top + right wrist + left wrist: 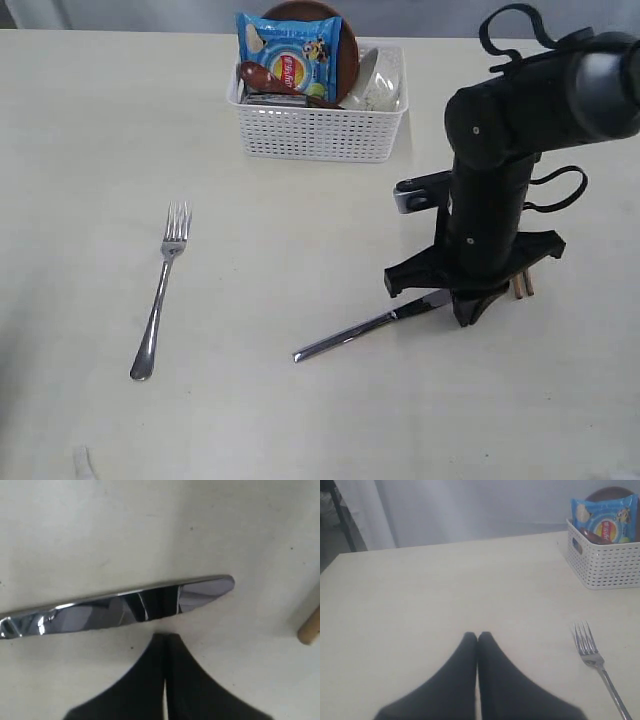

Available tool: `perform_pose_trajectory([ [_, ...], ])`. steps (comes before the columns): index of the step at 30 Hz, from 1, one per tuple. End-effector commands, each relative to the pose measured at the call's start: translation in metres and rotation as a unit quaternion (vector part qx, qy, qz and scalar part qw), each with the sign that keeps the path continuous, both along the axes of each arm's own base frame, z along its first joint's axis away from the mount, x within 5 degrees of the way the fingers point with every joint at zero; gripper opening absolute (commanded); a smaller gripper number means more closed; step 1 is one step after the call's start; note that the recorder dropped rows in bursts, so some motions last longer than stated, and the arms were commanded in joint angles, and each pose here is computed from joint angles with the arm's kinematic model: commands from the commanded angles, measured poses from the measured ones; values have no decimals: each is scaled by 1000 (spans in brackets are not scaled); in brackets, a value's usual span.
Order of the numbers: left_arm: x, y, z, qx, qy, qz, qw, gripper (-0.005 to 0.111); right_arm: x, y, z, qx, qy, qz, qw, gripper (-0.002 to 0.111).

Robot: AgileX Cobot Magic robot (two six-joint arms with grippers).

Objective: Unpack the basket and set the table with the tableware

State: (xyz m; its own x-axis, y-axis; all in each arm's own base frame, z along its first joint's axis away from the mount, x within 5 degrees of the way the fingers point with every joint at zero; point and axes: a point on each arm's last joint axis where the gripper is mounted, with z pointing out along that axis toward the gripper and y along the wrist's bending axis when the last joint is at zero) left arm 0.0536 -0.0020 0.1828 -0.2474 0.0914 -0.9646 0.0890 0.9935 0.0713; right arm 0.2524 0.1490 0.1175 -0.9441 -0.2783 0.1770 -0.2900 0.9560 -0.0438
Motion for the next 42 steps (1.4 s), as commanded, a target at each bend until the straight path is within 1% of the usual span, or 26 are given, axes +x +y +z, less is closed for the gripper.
perform_pose_trajectory([
  [1, 0, 0, -1, 1, 0, -2, 1000, 0, 10, 4, -6, 14, -25, -5, 1000, -1],
  [14, 0, 0, -1, 1, 0, -2, 1000, 0, 58, 32, -5, 64, -107, 10, 992, -1],
  [18, 0, 0, -1, 1, 0, -2, 1000, 0, 71, 42, -8, 77, -112, 19, 991, -1],
  [22, 0, 0, -1, 1, 0, -2, 1000, 0, 79, 57, -12, 114, -104, 25, 988, -1],
  [26, 0, 0, -1, 1, 0, -2, 1000, 0, 83, 74, -3, 132, -128, 46, 982, -1],
  [28, 0, 0, -1, 1, 0, -2, 1000, 0, 83, 84, 3, 140, -140, 62, 978, -1],
  [33, 0, 0, -1, 1, 0, -2, 1000, 0, 73, 104, 17, 146, -137, 93, 975, -1],
  [39, 0, 0, -1, 1, 0, -2, 1000, 0, 43, 131, 42, 155, -137, 145, 968, -1],
  [42, 0, 0, -1, 1, 0, -2, 1000, 0, 26, 139, 45, 145, -111, 169, 968, -1],
])
